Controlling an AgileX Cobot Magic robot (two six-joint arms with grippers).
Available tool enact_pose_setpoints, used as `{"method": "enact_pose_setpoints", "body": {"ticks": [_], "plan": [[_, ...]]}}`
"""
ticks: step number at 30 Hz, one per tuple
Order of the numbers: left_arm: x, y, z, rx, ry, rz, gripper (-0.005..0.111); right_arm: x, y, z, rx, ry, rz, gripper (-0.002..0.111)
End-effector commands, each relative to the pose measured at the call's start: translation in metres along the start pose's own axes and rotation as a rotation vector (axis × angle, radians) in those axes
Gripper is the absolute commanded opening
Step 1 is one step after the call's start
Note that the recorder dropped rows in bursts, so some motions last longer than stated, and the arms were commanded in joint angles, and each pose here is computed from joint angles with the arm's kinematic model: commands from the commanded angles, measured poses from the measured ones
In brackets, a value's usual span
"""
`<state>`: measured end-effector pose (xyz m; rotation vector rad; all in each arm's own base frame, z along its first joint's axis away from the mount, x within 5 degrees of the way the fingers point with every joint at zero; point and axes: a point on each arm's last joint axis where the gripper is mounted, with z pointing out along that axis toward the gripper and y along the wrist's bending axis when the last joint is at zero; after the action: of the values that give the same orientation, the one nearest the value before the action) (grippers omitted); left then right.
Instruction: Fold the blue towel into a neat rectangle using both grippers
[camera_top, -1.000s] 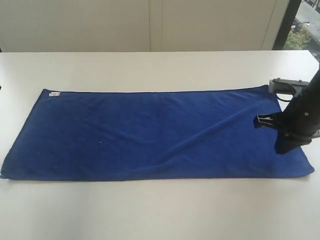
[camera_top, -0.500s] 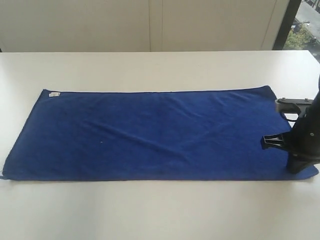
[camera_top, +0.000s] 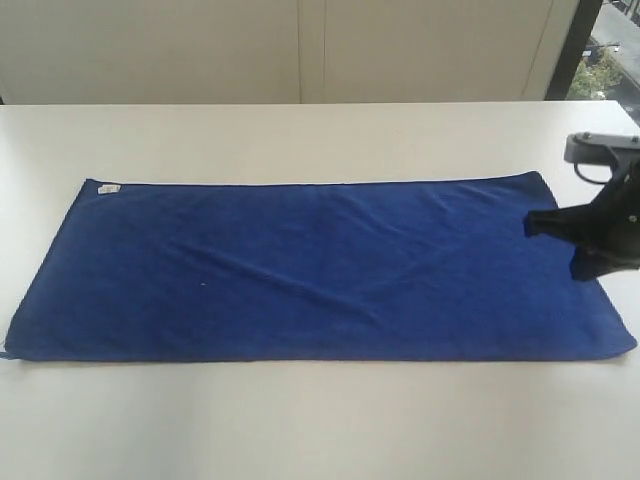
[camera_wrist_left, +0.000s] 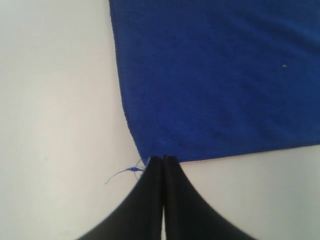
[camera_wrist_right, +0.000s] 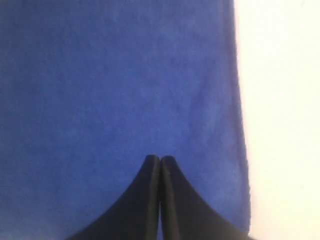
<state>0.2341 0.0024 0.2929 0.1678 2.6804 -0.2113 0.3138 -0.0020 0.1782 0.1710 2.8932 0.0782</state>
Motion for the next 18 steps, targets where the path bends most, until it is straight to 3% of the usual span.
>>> {"method": "enact_pose_setpoints", "body": {"ticks": [1, 6, 11, 13, 16, 18], "plan": [[0.009, -0.005, -0.013, 0.019, 0.007, 0.003, 0.000, -0.017, -0.009, -0.018, -0.001, -0.119, -0.014, 0.000], [0.019, -0.011, -0.031, 0.007, -0.039, 0.023, 0.000, -0.036, -0.035, -0.011, -0.007, -0.129, 0.005, 0.000], [0.024, -0.015, -0.044, -0.003, -0.094, 0.034, 0.000, -0.052, -0.039, 0.009, -0.035, -0.160, -0.085, 0.000], [0.024, -0.015, -0.044, -0.005, -0.098, 0.034, 0.000, -0.053, -0.039, 0.021, -0.045, -0.154, -0.070, 0.007], [0.023, -0.015, -0.044, -0.006, -0.100, 0.034, 0.000, -0.054, -0.041, 0.035, -0.035, -0.149, -0.108, 0.028], [0.023, -0.015, -0.044, -0.006, -0.100, 0.034, 0.000, -0.054, -0.041, 0.039, -0.033, -0.148, -0.119, 0.034]]}}
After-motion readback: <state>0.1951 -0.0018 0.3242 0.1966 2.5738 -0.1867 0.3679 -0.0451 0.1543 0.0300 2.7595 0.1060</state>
